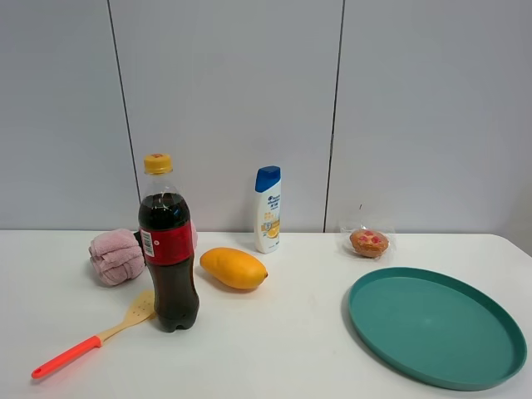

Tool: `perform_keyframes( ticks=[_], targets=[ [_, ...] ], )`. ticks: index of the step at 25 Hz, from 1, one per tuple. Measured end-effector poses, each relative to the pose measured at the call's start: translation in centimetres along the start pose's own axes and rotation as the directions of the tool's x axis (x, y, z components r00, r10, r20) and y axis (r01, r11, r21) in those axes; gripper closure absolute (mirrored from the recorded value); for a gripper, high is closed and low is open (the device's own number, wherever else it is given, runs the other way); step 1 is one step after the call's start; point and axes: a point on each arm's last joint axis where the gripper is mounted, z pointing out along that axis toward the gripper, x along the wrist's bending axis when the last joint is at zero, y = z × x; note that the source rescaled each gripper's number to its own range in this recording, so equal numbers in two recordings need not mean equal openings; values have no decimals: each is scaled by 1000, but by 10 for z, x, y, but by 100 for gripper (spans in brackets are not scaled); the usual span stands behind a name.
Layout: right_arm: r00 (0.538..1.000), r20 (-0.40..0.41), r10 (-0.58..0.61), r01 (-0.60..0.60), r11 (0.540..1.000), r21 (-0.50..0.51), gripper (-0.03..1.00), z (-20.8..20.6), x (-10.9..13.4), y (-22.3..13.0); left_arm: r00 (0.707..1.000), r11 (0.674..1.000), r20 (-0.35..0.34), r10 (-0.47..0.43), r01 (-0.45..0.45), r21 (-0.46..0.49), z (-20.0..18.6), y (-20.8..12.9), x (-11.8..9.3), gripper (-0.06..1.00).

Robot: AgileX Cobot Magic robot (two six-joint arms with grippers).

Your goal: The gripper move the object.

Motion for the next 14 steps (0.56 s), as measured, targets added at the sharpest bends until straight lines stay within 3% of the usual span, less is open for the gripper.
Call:
perform_keyframes(
  ticks=[14],
  targets=[
    [1000, 0, 0, 0, 1000, 0, -3, 0, 0, 0, 1000, 1000, -1, 3, -3, 0, 0, 0, 0, -6]
  ],
)
